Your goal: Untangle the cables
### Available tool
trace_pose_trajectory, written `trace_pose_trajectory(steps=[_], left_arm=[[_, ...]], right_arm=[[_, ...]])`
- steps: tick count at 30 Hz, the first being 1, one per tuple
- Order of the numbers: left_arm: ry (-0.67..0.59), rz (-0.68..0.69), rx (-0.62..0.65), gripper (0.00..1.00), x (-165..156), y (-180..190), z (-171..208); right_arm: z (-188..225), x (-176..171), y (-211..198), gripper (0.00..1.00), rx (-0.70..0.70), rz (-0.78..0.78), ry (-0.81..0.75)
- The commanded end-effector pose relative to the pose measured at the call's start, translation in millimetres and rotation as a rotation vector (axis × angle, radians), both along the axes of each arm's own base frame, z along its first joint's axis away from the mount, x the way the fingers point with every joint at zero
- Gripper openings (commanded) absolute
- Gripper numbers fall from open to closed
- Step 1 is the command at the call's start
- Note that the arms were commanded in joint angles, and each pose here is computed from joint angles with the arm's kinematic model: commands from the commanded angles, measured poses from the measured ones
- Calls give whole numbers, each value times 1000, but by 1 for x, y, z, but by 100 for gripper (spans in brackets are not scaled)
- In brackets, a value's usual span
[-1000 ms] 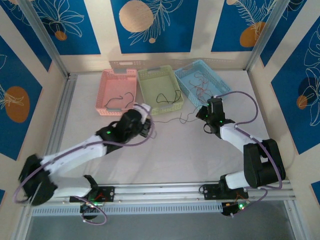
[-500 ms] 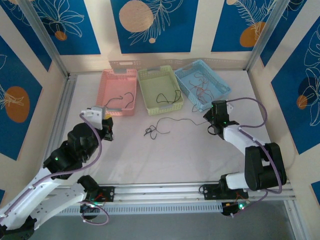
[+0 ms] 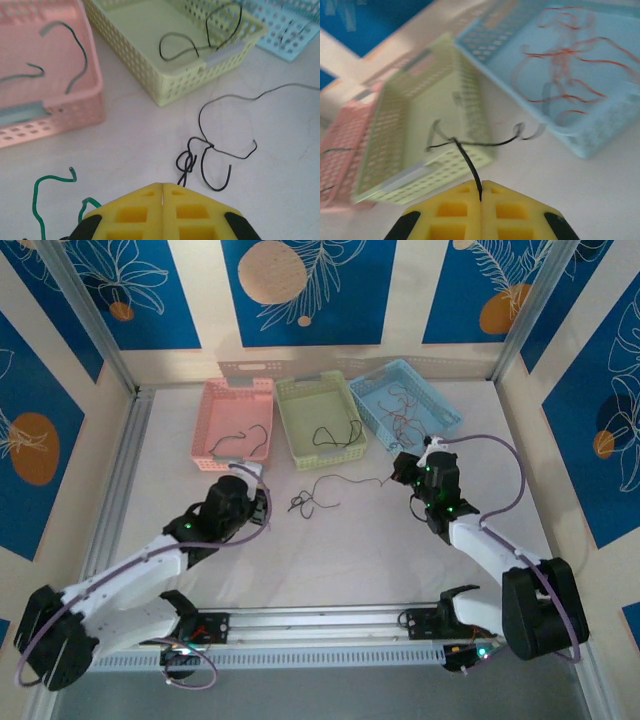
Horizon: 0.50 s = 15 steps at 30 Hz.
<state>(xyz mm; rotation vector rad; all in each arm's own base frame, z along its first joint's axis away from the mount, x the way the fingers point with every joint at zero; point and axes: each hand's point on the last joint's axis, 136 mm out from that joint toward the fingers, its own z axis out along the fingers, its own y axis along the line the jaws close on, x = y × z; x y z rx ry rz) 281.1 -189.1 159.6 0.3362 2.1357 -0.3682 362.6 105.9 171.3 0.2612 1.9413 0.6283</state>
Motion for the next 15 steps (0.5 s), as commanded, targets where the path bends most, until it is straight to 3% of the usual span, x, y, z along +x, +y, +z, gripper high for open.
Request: trace_pose_trajectory(steps=[1,5,15], left_arm=[[-34,-46,-144,0,16,-23,14],[-3,-12,-147,0,25,-18,8],[191,3,-183,0,41,-20,-19]], right_arm=[[51,-11,41,0,12,256,-226],[88,-32,56,0,43,371,-315],[171,-80,16,0,24,227,-456]])
